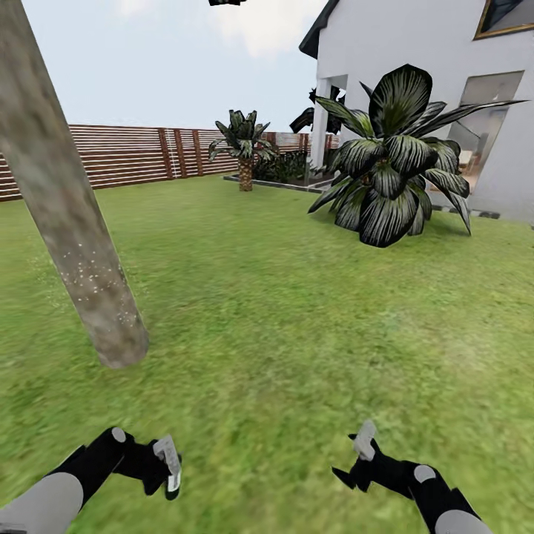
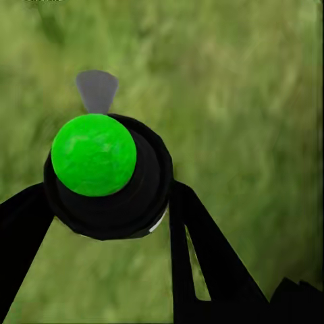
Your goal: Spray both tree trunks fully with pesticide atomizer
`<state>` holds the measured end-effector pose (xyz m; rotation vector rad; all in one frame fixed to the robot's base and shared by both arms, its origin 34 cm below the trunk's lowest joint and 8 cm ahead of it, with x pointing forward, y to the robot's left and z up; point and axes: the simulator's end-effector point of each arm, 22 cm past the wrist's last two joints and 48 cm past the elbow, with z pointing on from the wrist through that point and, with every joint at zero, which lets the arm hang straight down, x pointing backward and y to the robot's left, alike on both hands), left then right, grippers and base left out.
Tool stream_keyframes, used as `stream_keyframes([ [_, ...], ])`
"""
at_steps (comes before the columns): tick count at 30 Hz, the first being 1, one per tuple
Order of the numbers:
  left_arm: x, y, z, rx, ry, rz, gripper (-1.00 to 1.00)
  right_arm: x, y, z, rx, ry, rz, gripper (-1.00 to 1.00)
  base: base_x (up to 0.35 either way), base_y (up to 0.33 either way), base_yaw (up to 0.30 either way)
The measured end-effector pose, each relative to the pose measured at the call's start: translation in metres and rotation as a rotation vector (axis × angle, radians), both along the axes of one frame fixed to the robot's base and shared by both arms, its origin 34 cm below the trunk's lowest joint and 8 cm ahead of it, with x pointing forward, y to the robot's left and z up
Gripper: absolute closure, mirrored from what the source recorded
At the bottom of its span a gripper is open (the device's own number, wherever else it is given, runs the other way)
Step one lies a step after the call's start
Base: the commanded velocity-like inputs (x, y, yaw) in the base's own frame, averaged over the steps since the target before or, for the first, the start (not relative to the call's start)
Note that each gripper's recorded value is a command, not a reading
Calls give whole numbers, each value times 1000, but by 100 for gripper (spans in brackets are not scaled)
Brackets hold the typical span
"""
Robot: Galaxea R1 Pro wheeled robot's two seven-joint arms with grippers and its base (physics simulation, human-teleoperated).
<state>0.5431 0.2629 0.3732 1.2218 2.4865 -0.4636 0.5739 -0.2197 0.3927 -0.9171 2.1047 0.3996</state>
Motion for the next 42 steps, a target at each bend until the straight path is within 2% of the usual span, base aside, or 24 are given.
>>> stream_keyframes([
  [3,-5,-13,1,-20,22,-32,100,2,5,3,1,0,27,-100,0,0,0],
  [4,-6,-16,2,-25,26,-38,100,0,9,2,-7,3,52,-100,0,0,0],
  [5,-8,-22,2,-30,33,-52,100,-7,19,0,-29,14,127,-100,0,0,0],
  [6,-10,-27,1,-28,39,-69,100,-13,28,-2,-54,23,199,100,0,0,0],
  [7,-14,-43,-1,-24,47,-111,100,-21,47,-4,-69,29,280,100,0,0,0],
  [8,-17,-53,-2,-21,50,-136,100,-22,71,-1,-48,23,310,100,0,0,0],
  [10,-19,-68,-3,-24,51,-164,100,-21,103,6,-15,11,338,100,0,0,0],
  [12,-20,-76,-3,-24,51,-182,100,-18,116,13,1,3,358,100,0,0,0],
  [13,-23,-85,-4,-16,53,-211,100,-16,136,23,31,1,396,100,0,0,0],
  [14,-25,-92,-5,-14,54,-230,100,-12,143,29,39,-5,411,100,0,0,0],
  [17,-28,-115,-4,-29,52,-261,100,-8,153,37,52,-14,428,100,0,0,0],
  [24,-32,-149,-1,-46,41,-314,100,-9,182,46,88,-25,451,100,0,0,0],
  [28,-30,-168,4,-64,24,-331,100,-10,185,47,92,-24,456,100,0,0,0],
  [33,-27,-171,5,-64,14,-332,100,-11,186,46,93,-22,457,100,0,0,0],
  [42,-9,-178,5,-44,-65,-296,100,-11,186,46,95,-22,456,100,0,0,0],
])
